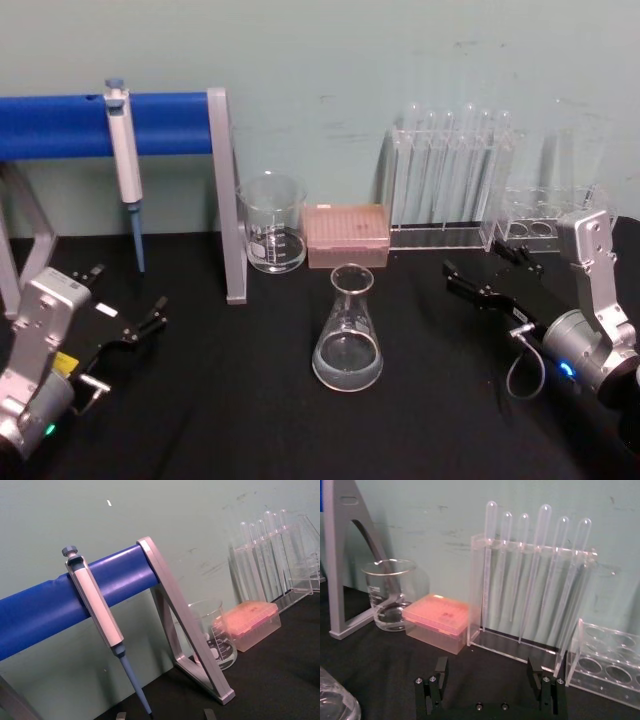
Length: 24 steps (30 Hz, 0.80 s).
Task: Grasp the erlenmeyer flask with one hand, shake it three times, then place it back.
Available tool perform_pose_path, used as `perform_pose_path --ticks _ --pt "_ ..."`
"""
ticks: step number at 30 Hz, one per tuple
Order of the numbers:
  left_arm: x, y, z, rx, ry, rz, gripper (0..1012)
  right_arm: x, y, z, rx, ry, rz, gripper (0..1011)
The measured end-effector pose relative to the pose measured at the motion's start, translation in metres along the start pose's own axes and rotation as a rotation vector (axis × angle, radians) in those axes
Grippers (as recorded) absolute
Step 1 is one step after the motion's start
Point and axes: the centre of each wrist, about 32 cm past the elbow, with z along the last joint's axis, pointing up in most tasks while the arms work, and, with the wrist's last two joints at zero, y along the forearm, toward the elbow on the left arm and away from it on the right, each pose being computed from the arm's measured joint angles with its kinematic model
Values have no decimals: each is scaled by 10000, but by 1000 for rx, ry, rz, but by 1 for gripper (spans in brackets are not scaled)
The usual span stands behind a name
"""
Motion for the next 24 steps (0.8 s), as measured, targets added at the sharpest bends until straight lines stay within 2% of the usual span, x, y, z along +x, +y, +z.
perform_pose_path --ticks 3,24 --pt "0 0 0 0 0 0 1001 -3 6 2 -13 11 -12 1000" --pt "0 0 0 0 0 0 1001 -2 0 0 -9 5 -5 1000"
